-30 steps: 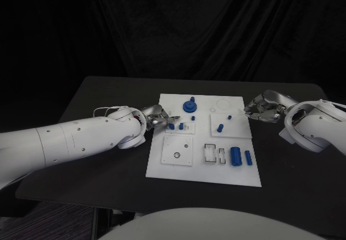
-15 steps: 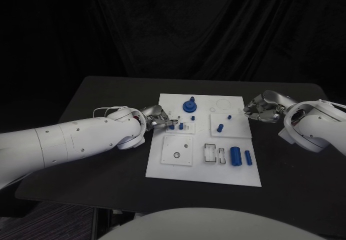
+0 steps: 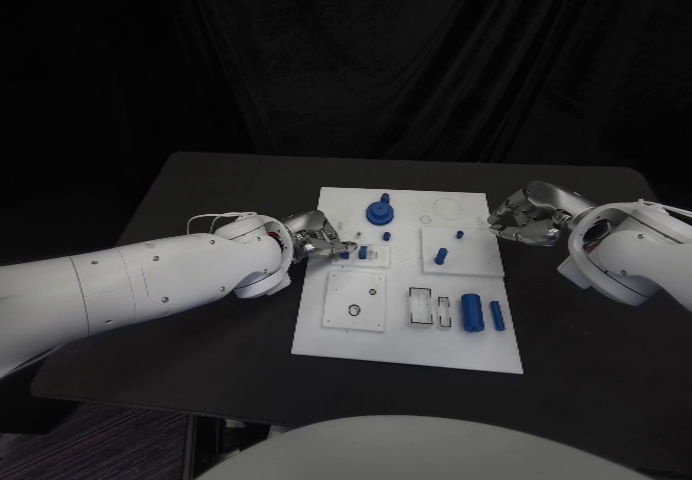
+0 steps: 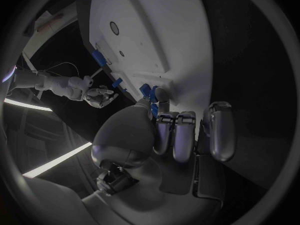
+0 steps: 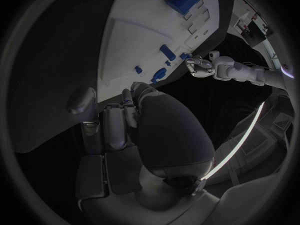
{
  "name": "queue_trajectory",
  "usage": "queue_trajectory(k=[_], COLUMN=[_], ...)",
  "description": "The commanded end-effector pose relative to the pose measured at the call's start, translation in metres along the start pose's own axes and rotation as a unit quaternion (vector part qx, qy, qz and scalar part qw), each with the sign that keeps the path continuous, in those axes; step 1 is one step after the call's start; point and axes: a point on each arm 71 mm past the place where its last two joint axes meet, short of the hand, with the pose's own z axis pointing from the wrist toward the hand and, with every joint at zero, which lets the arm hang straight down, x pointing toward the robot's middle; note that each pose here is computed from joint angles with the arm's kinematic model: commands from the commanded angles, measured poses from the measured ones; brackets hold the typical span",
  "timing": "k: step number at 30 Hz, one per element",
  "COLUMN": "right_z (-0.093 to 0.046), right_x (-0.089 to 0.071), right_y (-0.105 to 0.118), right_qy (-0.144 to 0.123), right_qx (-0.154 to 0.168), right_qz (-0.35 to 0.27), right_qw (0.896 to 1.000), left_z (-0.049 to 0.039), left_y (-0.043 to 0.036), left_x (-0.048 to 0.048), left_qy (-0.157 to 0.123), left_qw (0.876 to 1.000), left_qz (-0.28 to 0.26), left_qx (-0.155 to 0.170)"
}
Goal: Assemble the parts on the task board
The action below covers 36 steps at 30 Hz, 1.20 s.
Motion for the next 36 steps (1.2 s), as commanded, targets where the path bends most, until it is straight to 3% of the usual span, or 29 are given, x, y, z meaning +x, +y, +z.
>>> queue_trajectory(k=[1, 15, 29, 36], right_z=[-0.0004, -0.0006, -0.0004, -0.0002], right_x=[0.0016, 0.0016, 0.0018, 0.0026], right_y=[-0.0011, -0.0013, -0.0017, -0.0025], right_qy=[0.004, 0.005, 0.005, 0.006], right_qx=[0.006, 0.006, 0.006, 0.008], right_qz=[-0.001, -0.001, -0.001, 0.0], right_qw=[1.0, 1.0, 1.0, 1.0], left_z=[-0.0002, 0.0001, -0.0024, -0.0058], left_y=[0.0017, 0.0014, -0.0003, 0.0013], left_x=[0.0084, 0.0086, 0.0016, -0.0002], left_qy=[0.027, 0.027, -0.025, -0.036], left_qw=[1.0, 1.0, 1.0, 0.999], left_qz=[0.004, 0.004, -0.01, -0.002], left_qx=[-0.005, -0.006, 0.007, 0.005])
